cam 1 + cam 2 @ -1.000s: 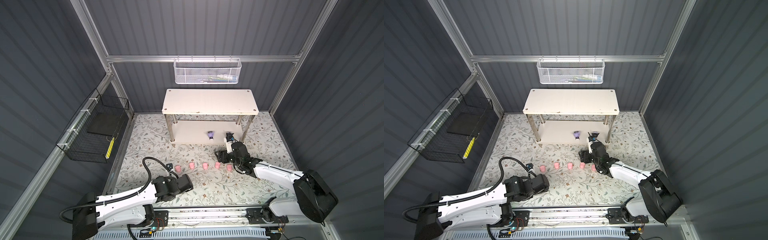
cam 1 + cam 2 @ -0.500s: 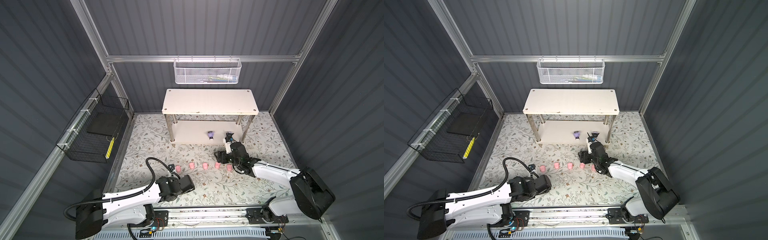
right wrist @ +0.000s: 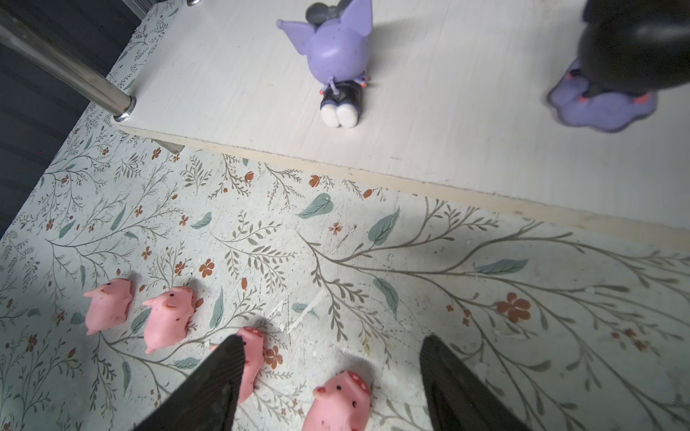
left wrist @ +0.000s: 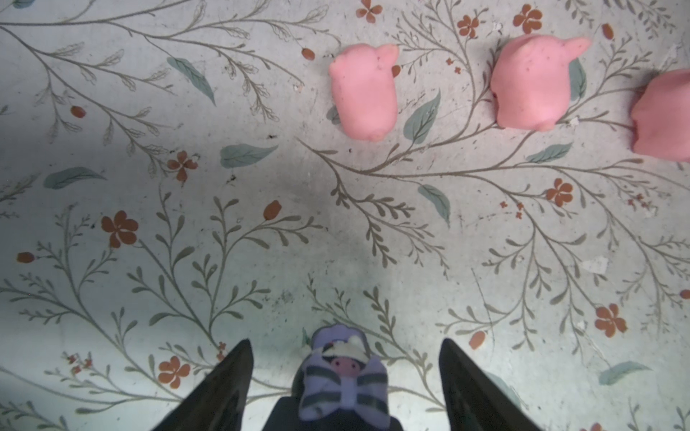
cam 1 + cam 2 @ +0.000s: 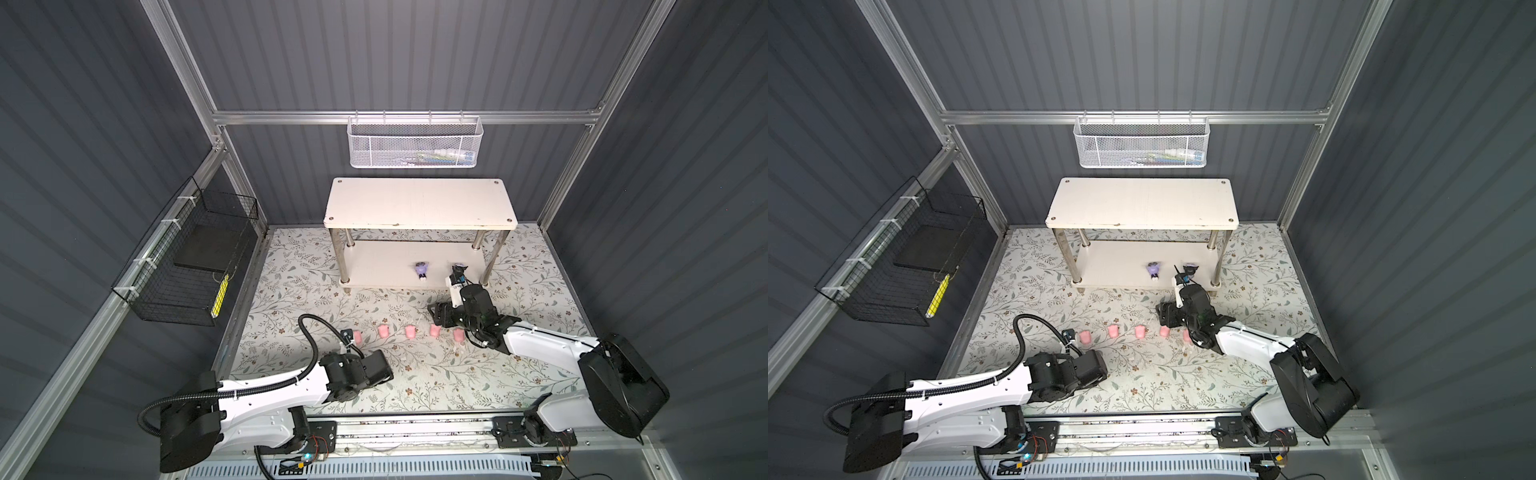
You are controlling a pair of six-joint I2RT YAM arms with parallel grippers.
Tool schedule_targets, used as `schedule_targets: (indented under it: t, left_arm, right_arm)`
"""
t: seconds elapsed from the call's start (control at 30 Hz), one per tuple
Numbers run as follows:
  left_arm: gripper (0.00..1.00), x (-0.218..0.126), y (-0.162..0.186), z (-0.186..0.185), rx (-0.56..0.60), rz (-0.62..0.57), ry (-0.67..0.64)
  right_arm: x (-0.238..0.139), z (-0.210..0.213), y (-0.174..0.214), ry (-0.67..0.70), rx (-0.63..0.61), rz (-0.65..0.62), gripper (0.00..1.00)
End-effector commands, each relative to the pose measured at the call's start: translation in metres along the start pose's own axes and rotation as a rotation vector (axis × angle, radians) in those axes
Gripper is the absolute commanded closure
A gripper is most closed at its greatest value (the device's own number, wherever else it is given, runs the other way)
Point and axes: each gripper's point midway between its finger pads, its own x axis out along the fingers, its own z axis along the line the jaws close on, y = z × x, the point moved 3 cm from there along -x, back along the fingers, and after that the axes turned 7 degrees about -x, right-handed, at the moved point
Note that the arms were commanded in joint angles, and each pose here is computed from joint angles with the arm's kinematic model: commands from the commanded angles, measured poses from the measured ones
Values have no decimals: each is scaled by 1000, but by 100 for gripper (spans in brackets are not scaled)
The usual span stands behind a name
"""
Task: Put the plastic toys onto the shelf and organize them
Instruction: 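Lower the left gripper and close it on the cow toy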
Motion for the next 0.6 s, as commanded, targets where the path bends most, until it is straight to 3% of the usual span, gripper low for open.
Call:
schedule_targets:
  t: [0.0,0.57]
  left_arm:
    - [24,2,2,4,12,-3,-15]
    - [37,7,6,5,9,6,-20]
  right_arm:
    - [0,4,-9,-12,4,-25,24]
    - [3,3,-6,-10,6,-15,24]
